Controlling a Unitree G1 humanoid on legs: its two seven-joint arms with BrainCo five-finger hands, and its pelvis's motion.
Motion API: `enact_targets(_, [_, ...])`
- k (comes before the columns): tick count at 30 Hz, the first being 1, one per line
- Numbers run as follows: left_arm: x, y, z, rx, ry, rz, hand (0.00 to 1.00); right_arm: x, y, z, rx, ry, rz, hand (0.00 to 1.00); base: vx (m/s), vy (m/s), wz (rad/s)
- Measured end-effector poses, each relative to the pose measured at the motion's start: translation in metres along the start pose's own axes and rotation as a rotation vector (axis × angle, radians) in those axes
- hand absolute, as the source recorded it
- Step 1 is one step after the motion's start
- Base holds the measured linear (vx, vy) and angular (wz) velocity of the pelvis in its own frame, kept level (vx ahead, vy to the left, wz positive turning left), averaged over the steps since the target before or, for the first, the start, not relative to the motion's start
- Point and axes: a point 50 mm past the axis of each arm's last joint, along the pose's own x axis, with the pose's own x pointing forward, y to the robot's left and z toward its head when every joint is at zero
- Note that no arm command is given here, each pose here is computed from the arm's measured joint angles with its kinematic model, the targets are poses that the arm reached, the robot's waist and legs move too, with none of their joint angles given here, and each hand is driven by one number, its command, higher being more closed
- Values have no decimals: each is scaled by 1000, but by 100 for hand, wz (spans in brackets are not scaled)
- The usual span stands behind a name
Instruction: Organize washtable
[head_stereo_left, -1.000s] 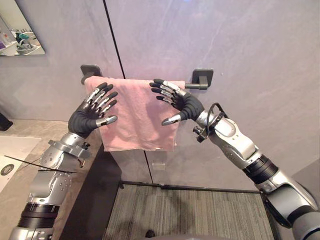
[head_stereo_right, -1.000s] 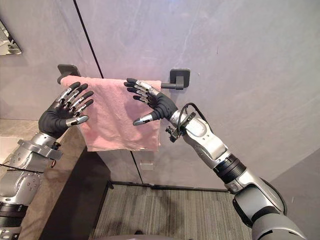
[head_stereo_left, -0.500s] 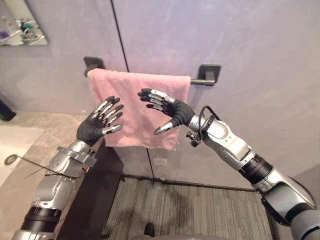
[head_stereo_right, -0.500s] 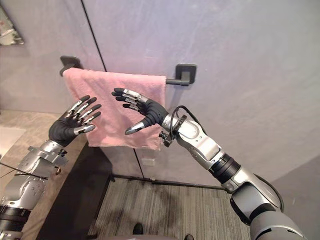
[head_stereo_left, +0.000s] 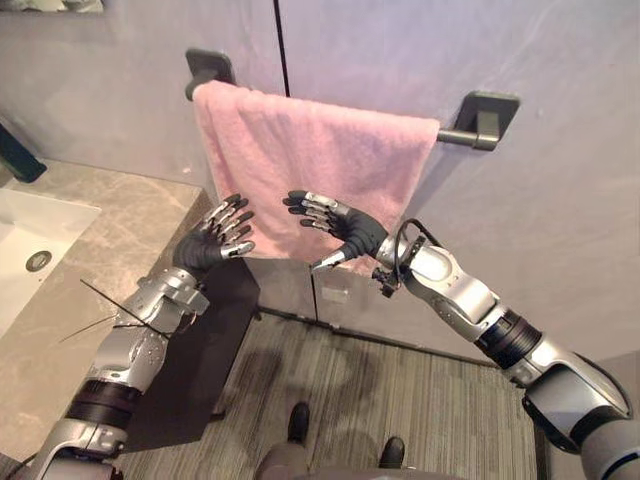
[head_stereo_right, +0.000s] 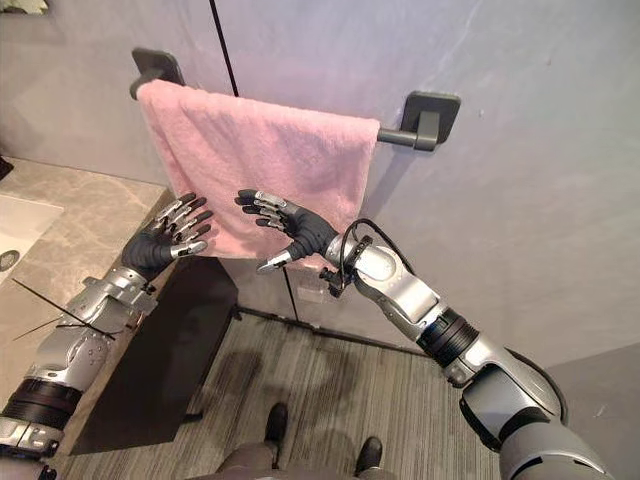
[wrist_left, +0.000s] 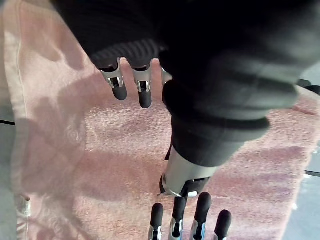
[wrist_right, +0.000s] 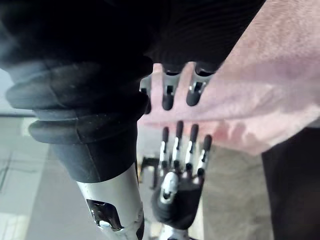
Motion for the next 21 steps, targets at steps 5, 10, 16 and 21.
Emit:
enact_targets(5, [18, -2, 10, 35, -20, -11, 0, 9, -13, 11, -13, -27, -61, 0, 20, 8, -19])
enact_targets(10, [40, -6, 32, 67, -83, -25, 0, 16, -23, 31, -40, -86, -106, 0, 7, 5, -26])
enact_targets(16, [48, -2, 38, 92, -88, 4, 0, 19, -28, 31, -41, -77, -126, 0, 5, -1, -14])
enact_targets(21, [52, 4, 46, 128, -97, 38, 0, 31, -27, 41, -22, -118, -141, 0, -48, 12, -34])
